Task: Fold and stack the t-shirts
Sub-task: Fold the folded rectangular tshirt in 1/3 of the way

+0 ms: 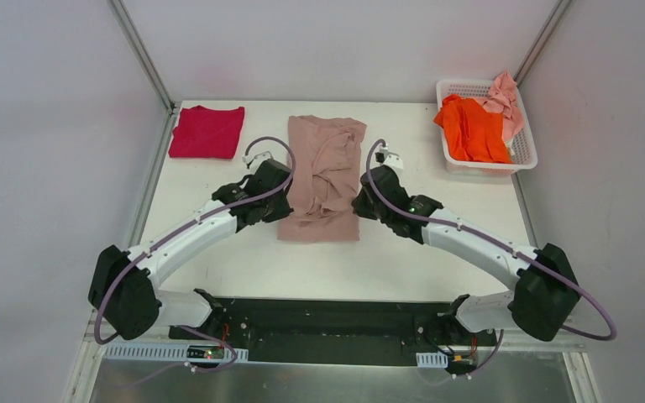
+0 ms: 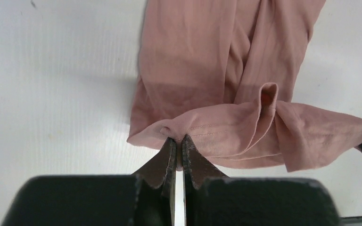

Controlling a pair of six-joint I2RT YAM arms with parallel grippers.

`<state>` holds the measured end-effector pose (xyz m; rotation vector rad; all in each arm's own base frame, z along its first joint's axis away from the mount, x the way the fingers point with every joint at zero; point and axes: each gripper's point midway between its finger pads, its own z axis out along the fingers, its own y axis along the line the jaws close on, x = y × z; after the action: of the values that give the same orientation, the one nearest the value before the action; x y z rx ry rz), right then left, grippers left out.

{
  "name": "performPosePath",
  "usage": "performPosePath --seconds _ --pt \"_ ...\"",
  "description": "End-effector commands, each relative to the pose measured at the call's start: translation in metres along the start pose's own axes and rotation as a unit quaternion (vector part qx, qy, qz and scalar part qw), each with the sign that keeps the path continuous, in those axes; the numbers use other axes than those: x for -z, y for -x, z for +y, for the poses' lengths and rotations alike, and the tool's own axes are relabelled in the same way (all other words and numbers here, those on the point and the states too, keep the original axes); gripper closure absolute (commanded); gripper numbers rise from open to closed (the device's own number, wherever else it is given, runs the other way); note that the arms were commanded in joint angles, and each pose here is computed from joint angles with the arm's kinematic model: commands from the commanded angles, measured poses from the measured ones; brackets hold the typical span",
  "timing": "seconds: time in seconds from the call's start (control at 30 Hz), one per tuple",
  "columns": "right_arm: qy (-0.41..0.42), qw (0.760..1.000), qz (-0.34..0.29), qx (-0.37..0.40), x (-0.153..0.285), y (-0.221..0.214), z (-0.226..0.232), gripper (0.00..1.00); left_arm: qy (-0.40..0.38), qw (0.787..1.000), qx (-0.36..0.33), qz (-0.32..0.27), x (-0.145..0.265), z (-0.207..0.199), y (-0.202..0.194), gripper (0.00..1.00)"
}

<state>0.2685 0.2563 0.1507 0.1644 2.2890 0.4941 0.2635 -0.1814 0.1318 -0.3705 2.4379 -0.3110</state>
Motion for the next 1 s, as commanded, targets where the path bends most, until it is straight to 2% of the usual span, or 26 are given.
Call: performPosePath --seconds 0.0,0.4,0.73,0.97 --pt "0.032 0.999 -0.019 0.010 -0.021 0.039 0.014 1.00 0.003 0.999 -0.024 -0.029 -0.009 -0.011 0.038 1.00" --pt "0.030 0.999 0.007 -0.038 -0.082 0.068 0.000 1.00 0.030 0.999 -0.032 0.003 -0.072 -0.017 0.080 1.00" --pt "0.048 0.996 0.037 -0.064 -0.124 0.073 -0.011 1.00 0.032 0.998 -0.044 0.031 -0.113 -0.017 0.093 1.00" --pt "0.040 0.994 0.058 -0.087 -0.147 0.068 -0.027 1.00 0.044 0.997 -0.028 0.057 -0.137 -0.003 0.091 0.98"
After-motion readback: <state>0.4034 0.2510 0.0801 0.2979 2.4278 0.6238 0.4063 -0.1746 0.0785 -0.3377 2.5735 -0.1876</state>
